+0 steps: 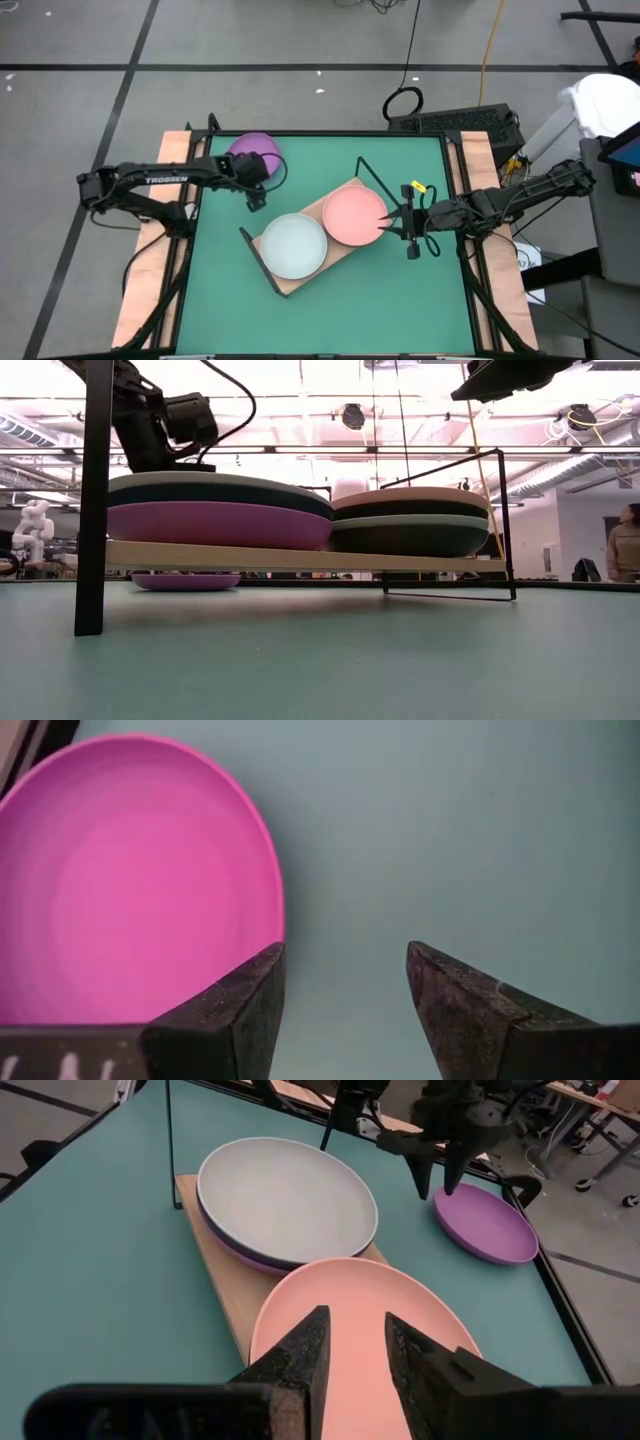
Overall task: Place and stack plates onto a shelf
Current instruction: Stack the violet plate on top of the gray plate on the shelf
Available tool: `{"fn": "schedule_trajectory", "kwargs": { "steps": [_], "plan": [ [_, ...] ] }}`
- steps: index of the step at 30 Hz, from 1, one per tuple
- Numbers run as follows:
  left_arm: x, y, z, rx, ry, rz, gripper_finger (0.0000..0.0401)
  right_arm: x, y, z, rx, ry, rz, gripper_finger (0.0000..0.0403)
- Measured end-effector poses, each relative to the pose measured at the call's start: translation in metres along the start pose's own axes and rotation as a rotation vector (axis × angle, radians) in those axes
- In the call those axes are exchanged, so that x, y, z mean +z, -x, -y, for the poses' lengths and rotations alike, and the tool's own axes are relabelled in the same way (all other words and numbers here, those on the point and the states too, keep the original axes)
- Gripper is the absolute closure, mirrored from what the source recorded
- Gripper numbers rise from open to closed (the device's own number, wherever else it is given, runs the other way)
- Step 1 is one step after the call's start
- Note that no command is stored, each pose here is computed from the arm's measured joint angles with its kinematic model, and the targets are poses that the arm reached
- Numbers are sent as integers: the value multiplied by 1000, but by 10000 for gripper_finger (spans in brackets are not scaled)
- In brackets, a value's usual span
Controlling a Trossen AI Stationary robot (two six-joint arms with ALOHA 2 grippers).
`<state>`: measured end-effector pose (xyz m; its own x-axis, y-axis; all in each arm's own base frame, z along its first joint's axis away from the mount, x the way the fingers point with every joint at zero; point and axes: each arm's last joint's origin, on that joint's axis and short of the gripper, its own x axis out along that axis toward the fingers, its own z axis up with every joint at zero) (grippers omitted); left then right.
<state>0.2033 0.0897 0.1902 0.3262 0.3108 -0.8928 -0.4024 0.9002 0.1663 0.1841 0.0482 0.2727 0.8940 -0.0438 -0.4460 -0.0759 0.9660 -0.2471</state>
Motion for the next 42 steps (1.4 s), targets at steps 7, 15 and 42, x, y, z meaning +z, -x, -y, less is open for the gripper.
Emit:
{"fn": "schedule_trajectory", "kwargs": {
  "steps": [7, 15, 42],
  "plan": [
    [0, -10, 8, 51, -120, -46, 186, 0, 0, 0, 0, -1, 3, 321],
    [-2, -31, 3, 111, -135, -141, 186, 0, 0, 0, 0, -1, 2, 321],
    [-7, -41, -26, 45, -95, -186, 247, 0, 0, 0, 1, -5, 3, 321]
  ]
}}
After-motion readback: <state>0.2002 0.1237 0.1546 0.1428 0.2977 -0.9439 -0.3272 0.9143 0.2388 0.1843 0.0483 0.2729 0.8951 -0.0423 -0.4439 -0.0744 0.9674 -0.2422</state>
